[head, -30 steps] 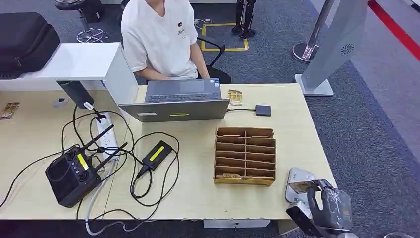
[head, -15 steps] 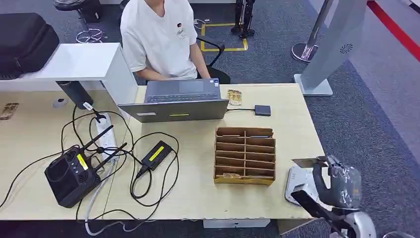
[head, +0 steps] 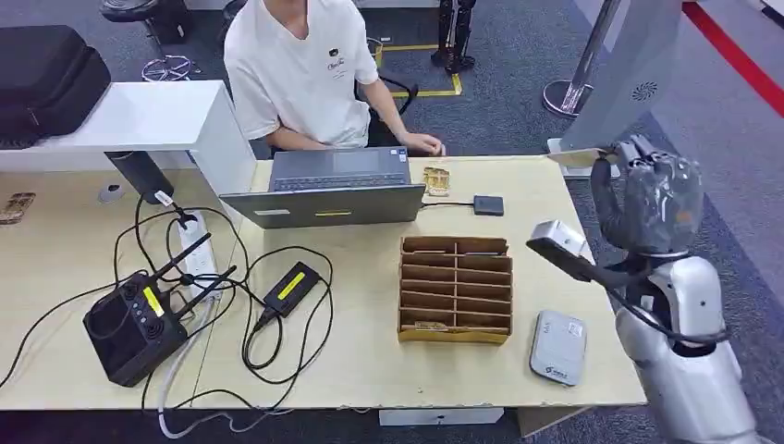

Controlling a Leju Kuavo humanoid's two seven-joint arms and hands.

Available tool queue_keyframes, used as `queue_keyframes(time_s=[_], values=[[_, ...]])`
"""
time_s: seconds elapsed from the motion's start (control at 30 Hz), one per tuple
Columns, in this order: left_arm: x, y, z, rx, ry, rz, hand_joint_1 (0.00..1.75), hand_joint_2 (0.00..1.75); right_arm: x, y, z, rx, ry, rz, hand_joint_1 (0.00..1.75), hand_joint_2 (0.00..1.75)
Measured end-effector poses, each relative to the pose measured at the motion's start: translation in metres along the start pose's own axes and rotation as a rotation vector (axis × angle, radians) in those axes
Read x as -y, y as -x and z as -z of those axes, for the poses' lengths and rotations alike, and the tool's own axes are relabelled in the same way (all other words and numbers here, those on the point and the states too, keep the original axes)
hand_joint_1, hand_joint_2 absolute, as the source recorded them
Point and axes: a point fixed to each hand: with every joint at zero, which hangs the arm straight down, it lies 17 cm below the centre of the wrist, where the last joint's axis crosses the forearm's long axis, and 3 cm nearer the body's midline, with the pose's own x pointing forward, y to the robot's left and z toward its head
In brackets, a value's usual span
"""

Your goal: Pass the card to the sensor for recognition and then transmit it.

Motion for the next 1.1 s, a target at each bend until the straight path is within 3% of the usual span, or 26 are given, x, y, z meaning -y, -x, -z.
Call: queue_keyframes(time_s=[0.13, 0.27, 0.53, 0.57, 1.1], values=[[0.003, -0.002, 0.0, -0.005, 0.018, 0.03, 0.0, 1.75, -0.035, -0.029, 0.047, 0.049, -0.04, -0.09, 1.75, 1.75], [0.004, -0.008, 0.001, 0.001, 0.034, 0.044, 0.0, 1.75, -0.073, -0.065, 0.073, 0.098, -0.099, -0.12, 1.75, 1.75], [0.011, -0.018, 0.0, 0.044, 0.073, 0.027, 0.0, 1.75, -0.135, -0.132, 0.083, 0.212, -0.228, -0.16, 1.75, 1.75], [0.012, -0.02, 0.0, 0.05, 0.078, 0.023, 0.0, 1.75, -0.139, -0.137, 0.082, 0.22, -0.237, -0.158, 0.0, 1.75], [0.015, -0.024, -0.001, 0.071, 0.092, -0.013, 0.0, 1.75, -0.158, -0.161, 0.069, 0.253, -0.283, -0.127, 0.0, 1.75]])
